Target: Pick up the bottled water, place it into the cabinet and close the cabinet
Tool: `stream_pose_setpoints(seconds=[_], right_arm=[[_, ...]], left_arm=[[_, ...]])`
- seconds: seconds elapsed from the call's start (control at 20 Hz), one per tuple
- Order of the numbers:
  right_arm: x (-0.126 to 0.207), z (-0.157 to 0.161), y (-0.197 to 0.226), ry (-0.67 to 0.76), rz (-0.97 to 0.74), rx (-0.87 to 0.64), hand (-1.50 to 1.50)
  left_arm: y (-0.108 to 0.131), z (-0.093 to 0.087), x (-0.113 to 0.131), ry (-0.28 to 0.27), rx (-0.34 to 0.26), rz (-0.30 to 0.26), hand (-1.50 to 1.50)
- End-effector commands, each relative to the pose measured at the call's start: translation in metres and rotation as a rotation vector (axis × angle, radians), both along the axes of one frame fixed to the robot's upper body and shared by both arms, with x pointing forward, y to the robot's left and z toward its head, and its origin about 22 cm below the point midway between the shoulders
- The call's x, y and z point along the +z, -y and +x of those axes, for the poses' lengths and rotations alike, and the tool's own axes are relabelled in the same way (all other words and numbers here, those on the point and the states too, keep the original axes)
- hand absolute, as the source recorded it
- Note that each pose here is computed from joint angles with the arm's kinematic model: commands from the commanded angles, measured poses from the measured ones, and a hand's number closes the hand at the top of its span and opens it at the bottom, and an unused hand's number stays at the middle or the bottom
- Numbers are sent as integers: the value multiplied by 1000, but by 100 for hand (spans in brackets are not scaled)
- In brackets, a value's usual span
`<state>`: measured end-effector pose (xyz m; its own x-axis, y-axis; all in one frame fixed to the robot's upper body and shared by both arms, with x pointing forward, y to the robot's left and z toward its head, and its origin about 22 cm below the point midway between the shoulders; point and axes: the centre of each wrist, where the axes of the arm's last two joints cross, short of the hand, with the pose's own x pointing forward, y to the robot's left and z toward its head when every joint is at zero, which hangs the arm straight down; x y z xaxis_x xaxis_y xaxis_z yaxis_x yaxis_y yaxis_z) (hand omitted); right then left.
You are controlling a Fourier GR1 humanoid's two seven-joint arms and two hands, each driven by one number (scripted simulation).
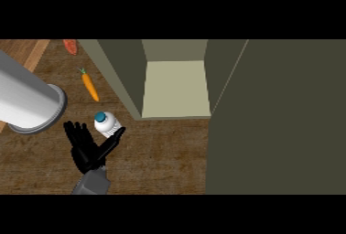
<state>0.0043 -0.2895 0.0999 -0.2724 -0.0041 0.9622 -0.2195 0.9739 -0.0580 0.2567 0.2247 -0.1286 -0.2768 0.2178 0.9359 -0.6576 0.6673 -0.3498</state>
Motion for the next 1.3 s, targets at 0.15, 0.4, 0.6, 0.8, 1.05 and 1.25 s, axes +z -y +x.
stream_pose_setpoints(seconds=[0.15, 0.4, 0.6, 0.8, 1.05, 1.25], right_arm=[[29, 1, -10, 48, 9, 31, -150], [30, 5, 1, 63, -7, 5, -150], [45, -5, -5, 47, -20, 30, -150], [31, -4, 0, 63, 1, 19, -150], [19, -3, 0, 68, -5, 10, -150], [39, -3, -7, 64, -25, 1, -150]], left_arm=[[17, 10, -10, 98, -7, -20, 150], [7, 23, -3, 119, 6, -27, 150], [3, 25, -5, 137, 17, 46, 150], [-4, 18, -6, 142, -293, 33, 150], [9, 4, -12, 192, -646, 29, 150], [-5, 15, 5, 221, -714, 12, 150]])
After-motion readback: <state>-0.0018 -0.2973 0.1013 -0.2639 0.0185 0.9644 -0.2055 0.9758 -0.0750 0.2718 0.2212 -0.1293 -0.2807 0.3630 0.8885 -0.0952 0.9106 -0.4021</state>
